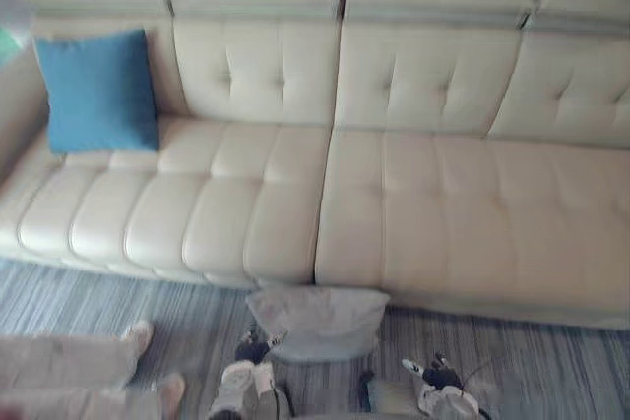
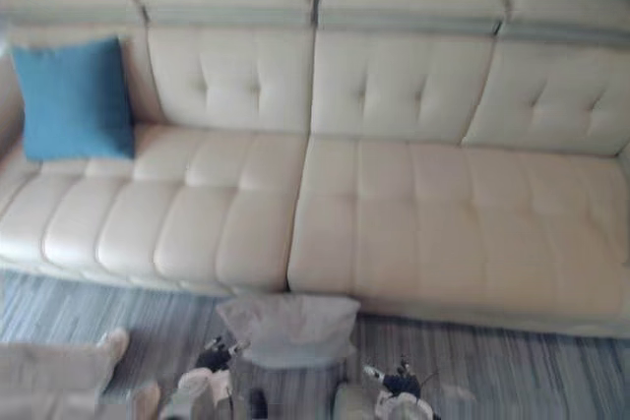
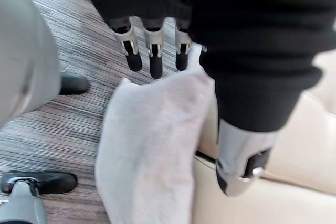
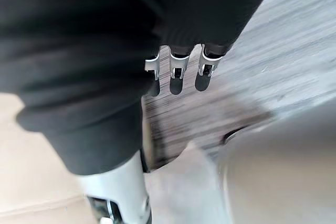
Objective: Pick up cushions and gather them together orderly.
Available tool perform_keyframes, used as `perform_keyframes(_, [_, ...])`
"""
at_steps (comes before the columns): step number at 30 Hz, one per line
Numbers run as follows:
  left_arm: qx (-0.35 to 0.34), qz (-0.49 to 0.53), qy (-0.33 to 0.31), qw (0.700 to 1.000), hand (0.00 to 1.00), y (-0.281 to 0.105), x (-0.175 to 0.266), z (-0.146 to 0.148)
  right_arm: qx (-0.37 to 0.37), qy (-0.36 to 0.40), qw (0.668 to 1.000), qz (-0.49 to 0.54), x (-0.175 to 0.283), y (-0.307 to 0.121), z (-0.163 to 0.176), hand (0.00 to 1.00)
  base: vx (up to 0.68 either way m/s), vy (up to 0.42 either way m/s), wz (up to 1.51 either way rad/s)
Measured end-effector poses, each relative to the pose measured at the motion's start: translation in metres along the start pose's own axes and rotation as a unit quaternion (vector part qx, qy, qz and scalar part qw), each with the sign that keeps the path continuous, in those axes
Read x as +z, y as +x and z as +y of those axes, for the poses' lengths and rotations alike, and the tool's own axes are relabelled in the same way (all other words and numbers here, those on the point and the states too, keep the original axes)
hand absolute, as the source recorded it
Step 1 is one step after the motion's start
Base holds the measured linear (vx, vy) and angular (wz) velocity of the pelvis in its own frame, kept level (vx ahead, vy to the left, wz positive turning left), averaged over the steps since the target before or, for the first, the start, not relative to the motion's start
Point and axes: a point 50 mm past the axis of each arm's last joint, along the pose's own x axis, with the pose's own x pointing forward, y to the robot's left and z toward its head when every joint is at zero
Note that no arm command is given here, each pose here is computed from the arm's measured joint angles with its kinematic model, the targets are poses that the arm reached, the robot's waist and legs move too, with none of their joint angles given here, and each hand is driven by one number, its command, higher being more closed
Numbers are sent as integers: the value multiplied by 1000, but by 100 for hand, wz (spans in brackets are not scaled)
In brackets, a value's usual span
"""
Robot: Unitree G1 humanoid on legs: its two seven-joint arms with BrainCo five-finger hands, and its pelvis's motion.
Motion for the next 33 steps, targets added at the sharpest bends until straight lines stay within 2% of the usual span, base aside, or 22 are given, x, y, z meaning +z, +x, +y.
perform_keyframes(9, [1, -155, -50, 987, 0, 13, 101, -12, 33, 88, 983, -160, 105, 8, 39, 0, -202, -45, 0])
perform_keyframes(16, [-21, -237, -74, 968, 0, 9, 169, -35, 88, 130, 951, -267, 193, -10, 89, 0, -82, 4, 5])
perform_keyframes(20, [-38, -285, -79, 955, 0, 1, 205, -54, 127, 157, 923, -327, 244, -34, 119, 0, -17, -3, 3])
perform_keyframes(24, [-39, -300, -76, 950, 0, -3, 215, -58, 144, 163, 916, -336, 253, -43, 133, 0, -6, -3, 1])
perform_keyframes(33, [-102, -295, -37, 949, 0, -13, 203, -101, 152, 125, 923, -329, 237, -42, 140, 0, 2, 1, 0])
